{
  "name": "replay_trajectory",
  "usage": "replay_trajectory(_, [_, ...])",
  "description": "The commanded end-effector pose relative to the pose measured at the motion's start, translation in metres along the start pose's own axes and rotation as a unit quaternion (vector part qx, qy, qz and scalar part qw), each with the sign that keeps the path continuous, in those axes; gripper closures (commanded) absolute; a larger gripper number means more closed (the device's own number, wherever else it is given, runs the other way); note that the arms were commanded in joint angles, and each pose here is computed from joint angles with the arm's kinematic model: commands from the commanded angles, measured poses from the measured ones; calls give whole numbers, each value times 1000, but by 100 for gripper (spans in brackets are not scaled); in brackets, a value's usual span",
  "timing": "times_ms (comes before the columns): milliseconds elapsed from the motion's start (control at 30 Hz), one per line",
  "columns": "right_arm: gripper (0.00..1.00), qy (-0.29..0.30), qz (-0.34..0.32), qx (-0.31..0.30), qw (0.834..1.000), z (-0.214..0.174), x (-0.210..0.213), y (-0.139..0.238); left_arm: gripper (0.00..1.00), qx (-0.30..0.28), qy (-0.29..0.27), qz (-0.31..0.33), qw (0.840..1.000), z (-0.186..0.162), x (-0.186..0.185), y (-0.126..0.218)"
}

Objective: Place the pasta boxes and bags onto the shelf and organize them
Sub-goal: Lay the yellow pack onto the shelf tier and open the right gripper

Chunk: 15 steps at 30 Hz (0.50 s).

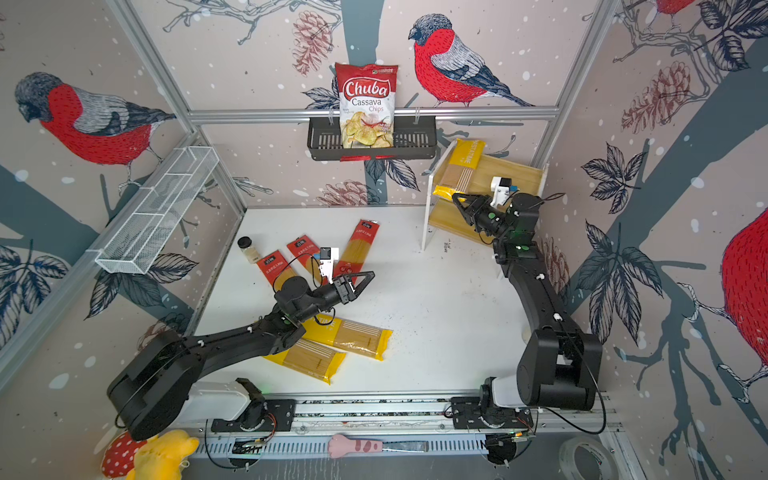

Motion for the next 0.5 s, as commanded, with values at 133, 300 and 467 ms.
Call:
replay_trajectory(133, [87, 4, 0, -23, 1000, 7, 3, 2, 52, -2, -18, -13, 1000, 3, -8, -2])
replay_trajectory(300, [82, 2, 0, -19, 1000, 3, 0, 3, 52, -2, -18, -10, 1000, 1, -7, 0])
replay_trajectory(467, [71, 2, -1, -19, 1000, -1, -3, 6, 52, -2, -17, -7, 1000, -1, -5, 2])
Point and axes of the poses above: each gripper's point midway between its finger pads, its own y axis back along the fingers, its own x axis along the line the jaws close on, z = x × y, the point moved 2 cm from there along y, back along the fingers, and after that the axes turned 4 degrees about -y, right-handed, at the moved point
